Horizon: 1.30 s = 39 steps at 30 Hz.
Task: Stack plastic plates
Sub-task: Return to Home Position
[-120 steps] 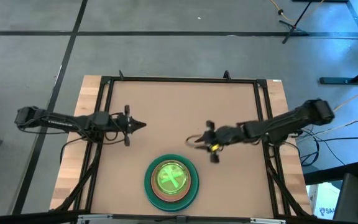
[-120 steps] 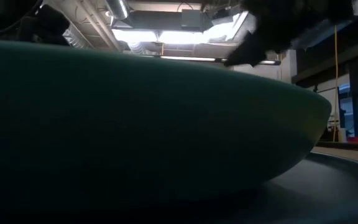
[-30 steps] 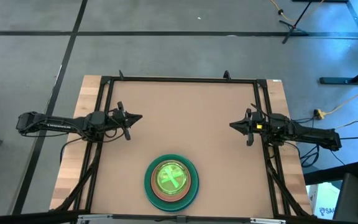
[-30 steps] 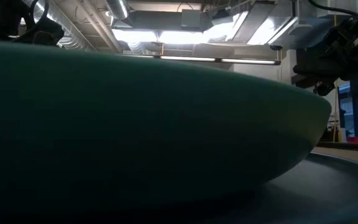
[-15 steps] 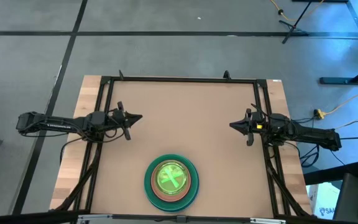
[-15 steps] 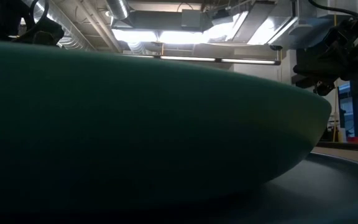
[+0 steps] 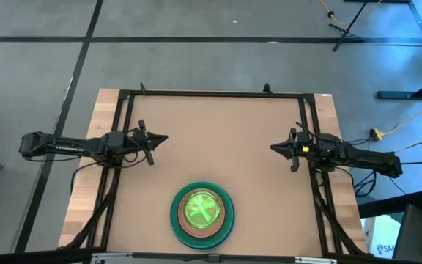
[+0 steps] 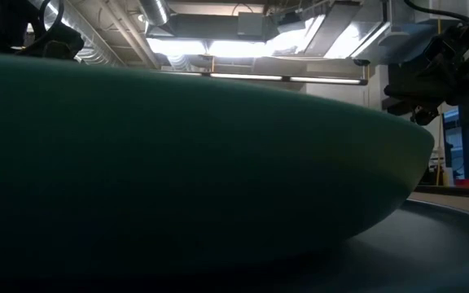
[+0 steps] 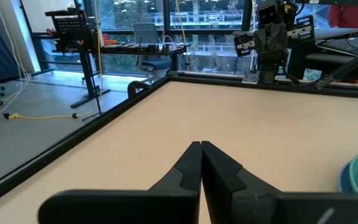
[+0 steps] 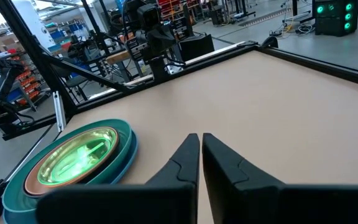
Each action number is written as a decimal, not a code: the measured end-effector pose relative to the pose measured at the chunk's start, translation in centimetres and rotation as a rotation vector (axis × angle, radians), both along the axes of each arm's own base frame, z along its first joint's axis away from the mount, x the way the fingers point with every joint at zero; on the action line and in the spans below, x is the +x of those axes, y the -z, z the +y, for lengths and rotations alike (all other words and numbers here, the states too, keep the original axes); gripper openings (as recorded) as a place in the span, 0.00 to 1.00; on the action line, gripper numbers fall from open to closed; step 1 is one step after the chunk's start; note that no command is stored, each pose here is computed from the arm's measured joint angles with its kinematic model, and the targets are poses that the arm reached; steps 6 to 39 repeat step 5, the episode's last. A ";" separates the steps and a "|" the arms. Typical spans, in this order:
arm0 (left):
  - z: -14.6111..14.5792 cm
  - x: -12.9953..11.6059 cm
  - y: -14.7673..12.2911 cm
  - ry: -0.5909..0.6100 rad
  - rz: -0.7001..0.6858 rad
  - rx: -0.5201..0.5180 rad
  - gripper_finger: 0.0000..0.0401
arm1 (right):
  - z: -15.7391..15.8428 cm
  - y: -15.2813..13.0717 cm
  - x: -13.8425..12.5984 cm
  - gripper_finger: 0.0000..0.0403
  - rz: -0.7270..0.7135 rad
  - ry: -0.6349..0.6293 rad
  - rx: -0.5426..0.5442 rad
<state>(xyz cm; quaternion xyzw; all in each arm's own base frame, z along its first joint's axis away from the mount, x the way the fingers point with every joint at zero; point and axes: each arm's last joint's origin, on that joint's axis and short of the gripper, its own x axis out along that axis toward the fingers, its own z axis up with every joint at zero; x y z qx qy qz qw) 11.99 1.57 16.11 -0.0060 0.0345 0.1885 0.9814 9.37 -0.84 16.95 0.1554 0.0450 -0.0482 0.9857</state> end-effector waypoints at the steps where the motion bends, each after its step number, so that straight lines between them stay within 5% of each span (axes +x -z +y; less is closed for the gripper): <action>1: 0.0 0.0 0.0 0.000 0.000 0.000 0.01 | 0.0 0.0 0.0 0.04 0.000 0.000 0.000; 39: 0.0 0.0 0.0 0.000 0.000 0.000 0.01 | 0.0 0.0 0.0 0.04 0.000 0.000 0.000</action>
